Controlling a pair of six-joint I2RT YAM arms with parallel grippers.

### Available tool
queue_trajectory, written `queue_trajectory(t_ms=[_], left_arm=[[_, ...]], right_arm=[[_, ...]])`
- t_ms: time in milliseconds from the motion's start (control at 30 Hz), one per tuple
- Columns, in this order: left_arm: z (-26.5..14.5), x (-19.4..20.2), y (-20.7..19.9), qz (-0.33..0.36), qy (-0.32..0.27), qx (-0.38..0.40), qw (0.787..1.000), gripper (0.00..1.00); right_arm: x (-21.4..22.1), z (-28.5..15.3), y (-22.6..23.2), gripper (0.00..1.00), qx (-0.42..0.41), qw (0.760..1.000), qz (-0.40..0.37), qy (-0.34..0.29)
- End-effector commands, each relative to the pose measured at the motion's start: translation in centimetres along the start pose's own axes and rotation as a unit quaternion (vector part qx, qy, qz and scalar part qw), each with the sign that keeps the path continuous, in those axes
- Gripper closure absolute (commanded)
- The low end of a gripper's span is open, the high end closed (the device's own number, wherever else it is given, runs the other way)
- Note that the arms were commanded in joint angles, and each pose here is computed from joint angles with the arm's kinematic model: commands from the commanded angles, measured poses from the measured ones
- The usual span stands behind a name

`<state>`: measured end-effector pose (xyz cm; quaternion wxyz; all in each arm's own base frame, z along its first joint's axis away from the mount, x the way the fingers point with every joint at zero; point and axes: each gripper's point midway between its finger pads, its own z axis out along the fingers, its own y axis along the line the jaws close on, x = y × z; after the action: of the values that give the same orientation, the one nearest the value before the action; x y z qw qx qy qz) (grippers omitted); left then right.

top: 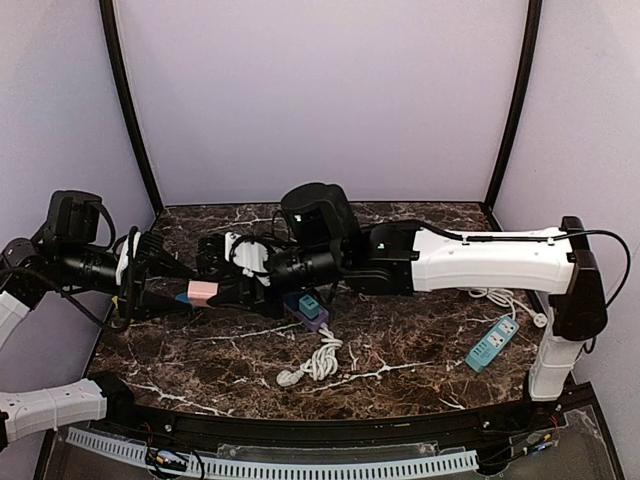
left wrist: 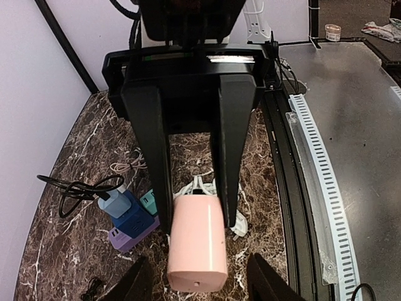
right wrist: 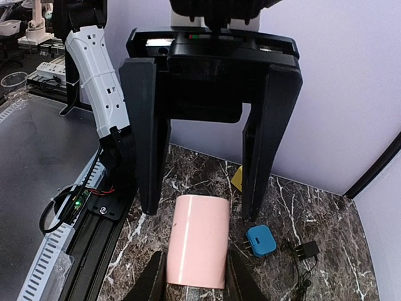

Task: Insert the plug
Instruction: Pick up the plug from the center of the board.

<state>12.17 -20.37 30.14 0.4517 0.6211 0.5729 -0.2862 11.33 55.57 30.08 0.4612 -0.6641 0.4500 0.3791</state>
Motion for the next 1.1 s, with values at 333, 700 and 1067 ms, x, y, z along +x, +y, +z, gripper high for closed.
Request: queue_trajectory(t_ms=[333,700,1067], left_arm=[[1.6,1.0,0.6,-0.015,-0.004,0.007,1.000,0.77],[3.4,3.8,3.2,-0.120,-0.025,-0.079,0.989,0.99],[9.0,11.3,8.9,-0.243,-0.071,-0.226,0.941,0.99]], right_arm=[[-1.1,0.5,-0.3,1.00,-0.003,1.000,-0.009,-0.017],[2.0,-1.0,-4.4,0.27,0.114,0.992,0.050,0.018],[15.6,-12.2,-10.9,0.16,0.310,0.900,0.295,0.083]])
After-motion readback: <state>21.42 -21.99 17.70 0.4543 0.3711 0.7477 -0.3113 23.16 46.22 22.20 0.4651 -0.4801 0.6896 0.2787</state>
